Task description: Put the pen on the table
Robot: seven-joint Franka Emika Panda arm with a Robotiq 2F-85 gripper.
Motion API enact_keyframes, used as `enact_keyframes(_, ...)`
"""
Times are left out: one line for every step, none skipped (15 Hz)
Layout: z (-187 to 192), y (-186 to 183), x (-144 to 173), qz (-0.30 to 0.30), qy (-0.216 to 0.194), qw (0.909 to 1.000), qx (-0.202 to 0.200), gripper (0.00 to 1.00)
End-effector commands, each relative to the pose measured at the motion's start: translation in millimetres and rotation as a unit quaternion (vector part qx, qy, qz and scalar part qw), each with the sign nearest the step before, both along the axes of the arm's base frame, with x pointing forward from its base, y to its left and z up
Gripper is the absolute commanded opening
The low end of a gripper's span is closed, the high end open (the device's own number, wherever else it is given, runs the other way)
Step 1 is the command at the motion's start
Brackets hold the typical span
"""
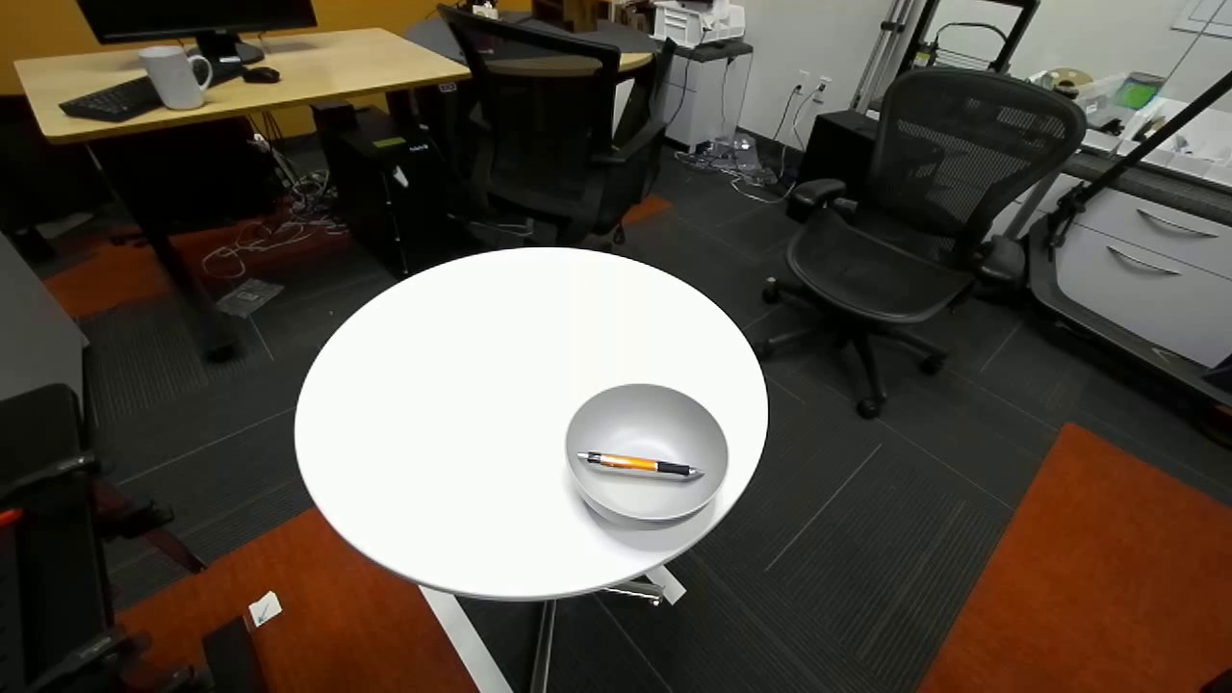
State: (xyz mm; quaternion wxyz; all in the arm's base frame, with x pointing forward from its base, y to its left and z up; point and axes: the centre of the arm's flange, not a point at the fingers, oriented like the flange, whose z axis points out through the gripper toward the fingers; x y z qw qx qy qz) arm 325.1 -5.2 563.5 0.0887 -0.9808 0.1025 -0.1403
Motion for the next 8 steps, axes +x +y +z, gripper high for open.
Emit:
enact_keyframes(-3, -36, 45, -0.051, -0.012, 0.9986, 0.001, 1.00)
enact_keyframes(-6, -47, 58, -0.065, -0.013, 0.9978, 0.003, 1.00)
enact_keyframes(-12, -58, 72, -0.083, -0.011, 0.9965, 0.002, 1.00)
enact_keyframes(-17, -68, 84, -0.093, -0.010, 0.9956, 0.003, 1.00)
enact_keyframes(-26, -78, 99, -0.110, -0.008, 0.9939, 0.000, 1.00)
enact_keyframes(-33, -87, 114, -0.122, -0.008, 0.9925, -0.003, 1.00)
enact_keyframes(-41, -95, 129, -0.133, -0.008, 0.9911, -0.005, 1.00)
enact_keyframes(-49, -102, 142, -0.140, -0.005, 0.9901, -0.007, 1.00)
